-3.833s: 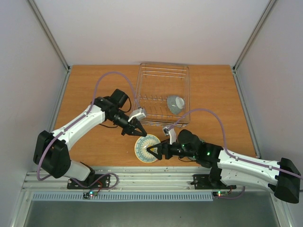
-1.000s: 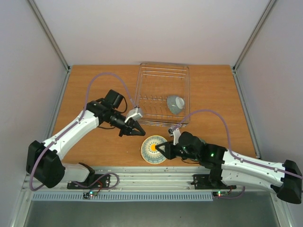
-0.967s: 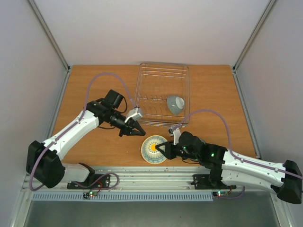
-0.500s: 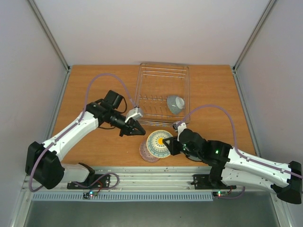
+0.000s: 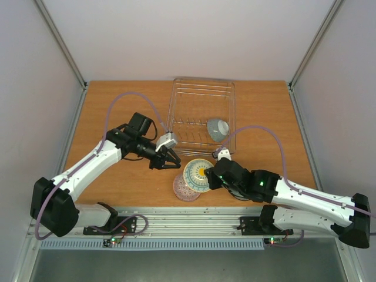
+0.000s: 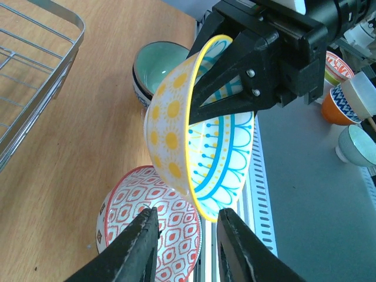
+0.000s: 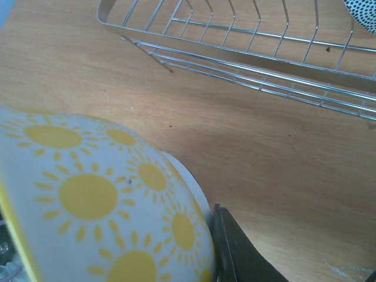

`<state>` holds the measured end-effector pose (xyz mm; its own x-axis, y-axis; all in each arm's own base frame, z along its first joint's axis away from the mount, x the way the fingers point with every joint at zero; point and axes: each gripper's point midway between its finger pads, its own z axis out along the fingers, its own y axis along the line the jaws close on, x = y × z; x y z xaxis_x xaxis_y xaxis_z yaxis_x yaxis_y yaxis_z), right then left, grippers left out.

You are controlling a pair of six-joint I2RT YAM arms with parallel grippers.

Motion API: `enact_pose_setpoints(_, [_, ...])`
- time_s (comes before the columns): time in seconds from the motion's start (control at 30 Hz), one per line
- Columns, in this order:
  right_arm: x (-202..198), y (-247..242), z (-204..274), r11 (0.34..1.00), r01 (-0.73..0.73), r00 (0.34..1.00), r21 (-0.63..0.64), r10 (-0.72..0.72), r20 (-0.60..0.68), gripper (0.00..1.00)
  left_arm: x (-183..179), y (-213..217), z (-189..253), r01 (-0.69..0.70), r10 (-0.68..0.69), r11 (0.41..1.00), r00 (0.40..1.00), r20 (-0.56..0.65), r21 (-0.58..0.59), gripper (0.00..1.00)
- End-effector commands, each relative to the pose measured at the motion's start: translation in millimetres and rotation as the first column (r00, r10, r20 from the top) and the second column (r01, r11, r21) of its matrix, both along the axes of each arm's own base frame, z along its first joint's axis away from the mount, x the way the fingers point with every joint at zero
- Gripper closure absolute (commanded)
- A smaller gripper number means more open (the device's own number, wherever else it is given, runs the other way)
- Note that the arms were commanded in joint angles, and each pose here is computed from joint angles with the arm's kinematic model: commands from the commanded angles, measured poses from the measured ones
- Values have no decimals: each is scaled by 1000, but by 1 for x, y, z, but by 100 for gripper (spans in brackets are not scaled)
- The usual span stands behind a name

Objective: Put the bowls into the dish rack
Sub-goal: Pick up the bowl from the center of the board.

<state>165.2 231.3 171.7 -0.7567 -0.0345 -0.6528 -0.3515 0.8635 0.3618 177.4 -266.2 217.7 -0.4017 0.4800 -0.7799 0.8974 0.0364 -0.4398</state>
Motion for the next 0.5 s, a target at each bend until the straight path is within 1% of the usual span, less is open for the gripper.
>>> enact_pose_setpoints(0.0, [11,15,25,999,4,998,36,-6,59,99,6,-2,2,-11,11,1000,1000,28,-16,70])
enact_pose_setpoints(0.1, [14,22,28,999,-3,998,37,1,69,99,6,-1,2,-13,14,1000,999,31,-14,68])
enact_pose_setpoints(0.47, [20,32,44,999,-15,995,43,11,103,99,8,-2,-2,-13,13,1000,1000,22,-7,67])
